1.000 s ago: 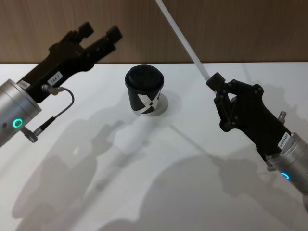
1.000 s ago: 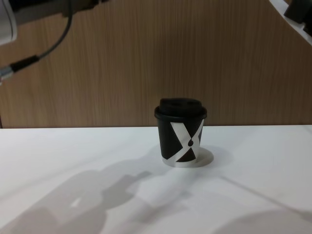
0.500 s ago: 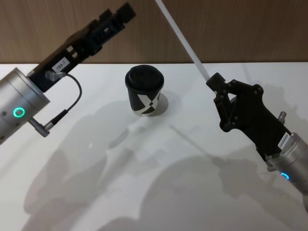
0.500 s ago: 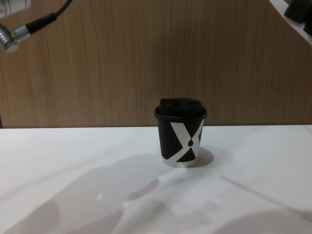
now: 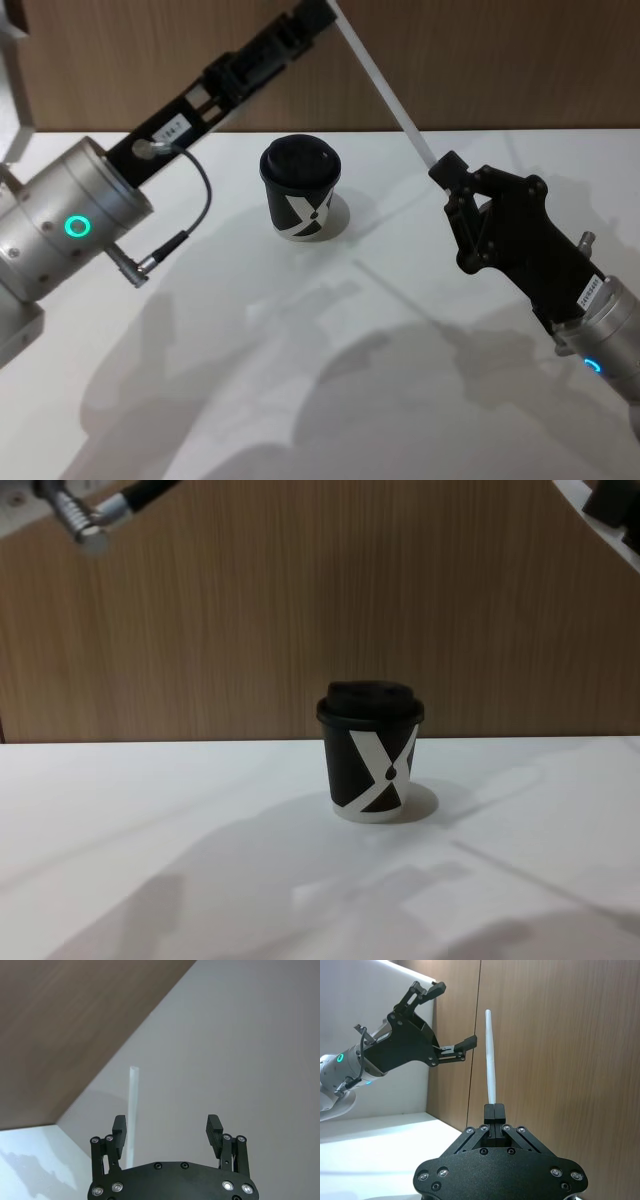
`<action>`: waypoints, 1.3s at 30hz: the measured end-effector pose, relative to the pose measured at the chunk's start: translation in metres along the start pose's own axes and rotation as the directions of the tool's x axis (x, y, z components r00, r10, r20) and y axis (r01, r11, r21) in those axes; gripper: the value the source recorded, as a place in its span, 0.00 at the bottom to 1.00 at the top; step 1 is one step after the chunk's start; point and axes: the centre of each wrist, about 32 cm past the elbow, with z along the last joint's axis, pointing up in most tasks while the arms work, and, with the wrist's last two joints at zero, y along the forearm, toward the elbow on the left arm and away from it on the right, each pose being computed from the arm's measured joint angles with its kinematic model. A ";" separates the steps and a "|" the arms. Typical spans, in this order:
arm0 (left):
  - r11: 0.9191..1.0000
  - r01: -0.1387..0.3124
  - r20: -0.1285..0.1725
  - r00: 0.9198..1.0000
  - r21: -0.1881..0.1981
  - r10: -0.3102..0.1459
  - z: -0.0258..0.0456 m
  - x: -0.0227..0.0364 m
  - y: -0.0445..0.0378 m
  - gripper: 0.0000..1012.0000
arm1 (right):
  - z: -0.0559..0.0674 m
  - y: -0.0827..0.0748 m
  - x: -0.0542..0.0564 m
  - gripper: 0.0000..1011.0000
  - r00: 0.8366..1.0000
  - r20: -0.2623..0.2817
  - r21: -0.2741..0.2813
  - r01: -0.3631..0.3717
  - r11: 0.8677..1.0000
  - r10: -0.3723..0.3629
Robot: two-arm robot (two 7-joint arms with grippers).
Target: Pick up the straw with one hand, pass it to the other hand, and insert it into the cup.
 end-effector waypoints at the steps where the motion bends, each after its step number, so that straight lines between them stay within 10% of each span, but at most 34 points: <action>1: 1.000 0.004 -0.007 1.000 0.002 -0.004 -0.0008 0.0006 -0.0013 0.99 | 0.000 0.000 0.000 0.00 1.000 0.000 0.000 0.000 1.000 0.000; 13: 0.999 0.037 -0.101 0.994 0.027 -0.034 -0.0132 0.0121 -0.0187 0.99 | 0.000 0.000 0.000 0.00 1.000 0.000 0.000 0.000 1.000 0.000; 39: 0.999 0.025 -0.139 0.990 0.043 -0.019 -0.0248 0.0257 -0.0328 0.99 | 0.000 0.000 0.000 0.00 1.000 0.000 0.000 0.000 1.000 0.000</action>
